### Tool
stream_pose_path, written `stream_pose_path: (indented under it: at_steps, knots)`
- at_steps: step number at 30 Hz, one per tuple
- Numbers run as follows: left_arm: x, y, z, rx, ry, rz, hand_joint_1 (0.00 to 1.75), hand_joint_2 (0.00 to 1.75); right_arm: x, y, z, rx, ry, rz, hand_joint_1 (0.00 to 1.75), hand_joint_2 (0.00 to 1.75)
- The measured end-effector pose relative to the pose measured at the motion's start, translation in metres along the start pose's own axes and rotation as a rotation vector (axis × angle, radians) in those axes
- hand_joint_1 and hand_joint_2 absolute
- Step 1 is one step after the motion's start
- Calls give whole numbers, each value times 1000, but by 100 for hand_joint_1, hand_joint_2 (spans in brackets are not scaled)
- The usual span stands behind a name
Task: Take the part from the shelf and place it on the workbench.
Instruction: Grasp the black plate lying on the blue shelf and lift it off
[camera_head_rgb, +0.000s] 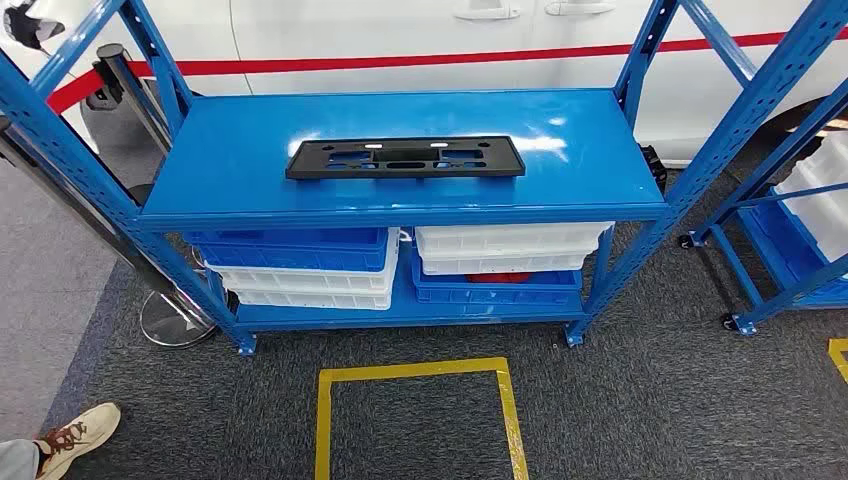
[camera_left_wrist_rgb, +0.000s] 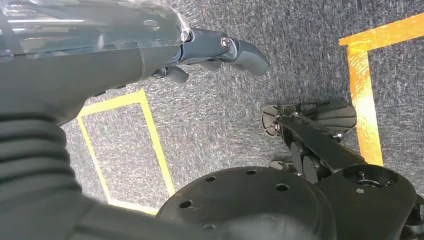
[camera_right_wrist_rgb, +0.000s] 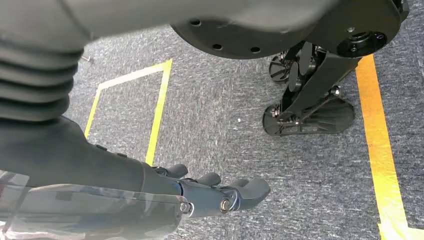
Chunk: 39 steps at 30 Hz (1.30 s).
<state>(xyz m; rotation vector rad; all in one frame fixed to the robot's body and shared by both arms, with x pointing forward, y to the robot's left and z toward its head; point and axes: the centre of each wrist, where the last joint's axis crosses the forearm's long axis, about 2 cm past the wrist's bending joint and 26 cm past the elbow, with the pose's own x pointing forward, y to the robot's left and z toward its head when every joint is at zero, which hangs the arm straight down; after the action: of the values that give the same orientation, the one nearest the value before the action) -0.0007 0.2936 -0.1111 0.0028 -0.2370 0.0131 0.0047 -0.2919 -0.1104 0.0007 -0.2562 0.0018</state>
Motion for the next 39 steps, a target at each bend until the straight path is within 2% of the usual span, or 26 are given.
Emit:
stream_pose_path:
  at_steps: [4, 10, 16, 17, 20, 21, 23, 25, 27, 34, 39]
  knots:
    - [5, 2, -1, 10, -15, 18, 0, 175, 3, 0, -1, 0, -1, 0, 0, 175]
    - [28, 13, -6, 68, -117, 86, 0, 175, 20, 4, -6, 7, 33, 73, 0, 175]
    - [43, 25, -9, 141, -193, 174, 0, 175, 32, 6, -9, 1, 64, 166, 0, 175]
    - [45, 26, -9, 152, -200, 189, 0, 175, 34, 6, -10, 1, 59, 181, 0, 131]
    - [49, 28, -10, 177, -208, 223, 0, 44, 40, 7, -11, 10, 7, 218, 0, 0]
    - [50, 28, -10, 181, -209, 229, 0, 0, 41, 7, -11, 17, -23, 226, 0, 0]
    - [51, 28, -11, 186, -212, 238, 0, 0, 45, 9, -12, 39, -93, 228, 0, 87]
    - [52, 28, -11, 189, -213, 245, 0, 0, 49, 11, -12, 66, -170, 214, 0, 87]
    - [52, 28, -11, 190, -213, 252, 0, 0, 57, 14, -13, 96, -255, 186, 0, 0]
    - [54, 29, -11, 186, -215, 264, 0, 0, 99, 32, -13, 219, -568, 58, 0, 0]
    - [56, 27, -11, 177, -218, 267, 0, 0, 131, 40, -9, 278, -743, 19, 0, 0]
